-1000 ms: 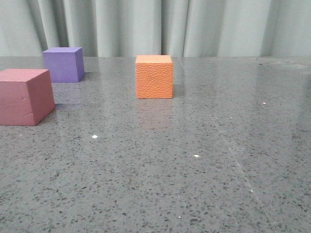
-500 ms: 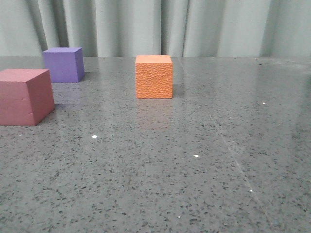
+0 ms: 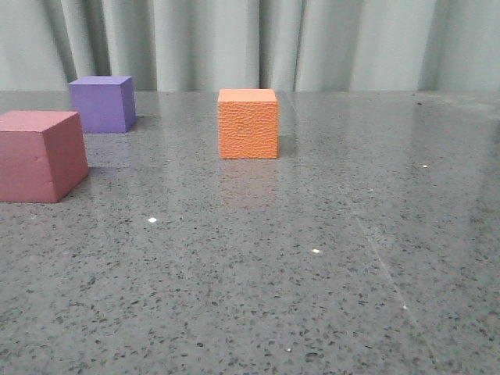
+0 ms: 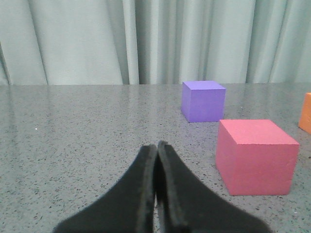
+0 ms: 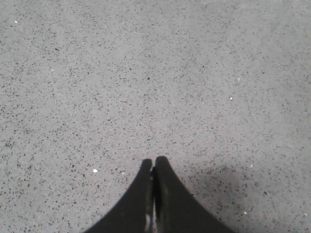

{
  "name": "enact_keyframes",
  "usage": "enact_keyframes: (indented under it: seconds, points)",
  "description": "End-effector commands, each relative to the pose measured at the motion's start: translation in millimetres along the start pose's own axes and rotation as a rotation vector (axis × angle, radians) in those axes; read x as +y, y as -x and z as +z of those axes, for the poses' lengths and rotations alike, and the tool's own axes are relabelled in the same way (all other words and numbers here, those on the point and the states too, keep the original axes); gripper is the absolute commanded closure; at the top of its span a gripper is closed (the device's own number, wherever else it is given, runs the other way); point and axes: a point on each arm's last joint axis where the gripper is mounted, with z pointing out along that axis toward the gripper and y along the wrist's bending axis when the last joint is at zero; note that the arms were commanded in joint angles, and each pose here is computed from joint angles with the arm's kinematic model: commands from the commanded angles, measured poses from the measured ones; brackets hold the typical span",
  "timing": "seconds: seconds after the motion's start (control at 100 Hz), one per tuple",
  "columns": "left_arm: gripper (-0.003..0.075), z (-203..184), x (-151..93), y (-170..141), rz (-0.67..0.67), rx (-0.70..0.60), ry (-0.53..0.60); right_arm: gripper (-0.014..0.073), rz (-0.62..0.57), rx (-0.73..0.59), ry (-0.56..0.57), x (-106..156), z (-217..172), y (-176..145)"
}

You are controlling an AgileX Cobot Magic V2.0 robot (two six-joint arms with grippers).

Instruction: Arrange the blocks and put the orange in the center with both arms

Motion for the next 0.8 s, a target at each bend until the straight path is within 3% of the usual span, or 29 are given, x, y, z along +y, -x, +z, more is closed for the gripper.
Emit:
enact_keyframes:
  seconds: [0.0,0.11,0.29,0.42,0.59,0.79]
  points:
    - [0.0739,-0.9,-1.3,-9.6,-0.015,-0.051,-0.017,0.0662,-0.021,-0.083,-0.006,-1.4,-5.1,10.5]
    - [0.0739,-0.9,-1.3,-9.6,-0.015,-0.051,-0.017,0.0662,-0.028,-0.110,-0.006,-2.4,-6.1,10.0]
    - [0.0739,-0.9,-1.3,-9.6,-0.015,-0.051,-0.017,0.0662,-0.047,-0.274,0.078,-0.1,-6.5,-2.0]
    - [0.0739,-0.9,-1.3,-9.6,-0.015,-0.051,-0.017,0.0662,-0.058,-0.401,0.158,3.5,-1.1,-22.5]
    - [0.0739,-0.9,-1.3,-9.6,-0.015,-0.051,-0.017,0.0662,-0.071,-0.473,0.246,9.4,12.1,-57.2]
    - [0.0739,-0.9,-1.3,-9.6,-0.015,-0.051,-0.017,0.0662,-0.022,-0.570,0.259,8.7,26.4,-90.8]
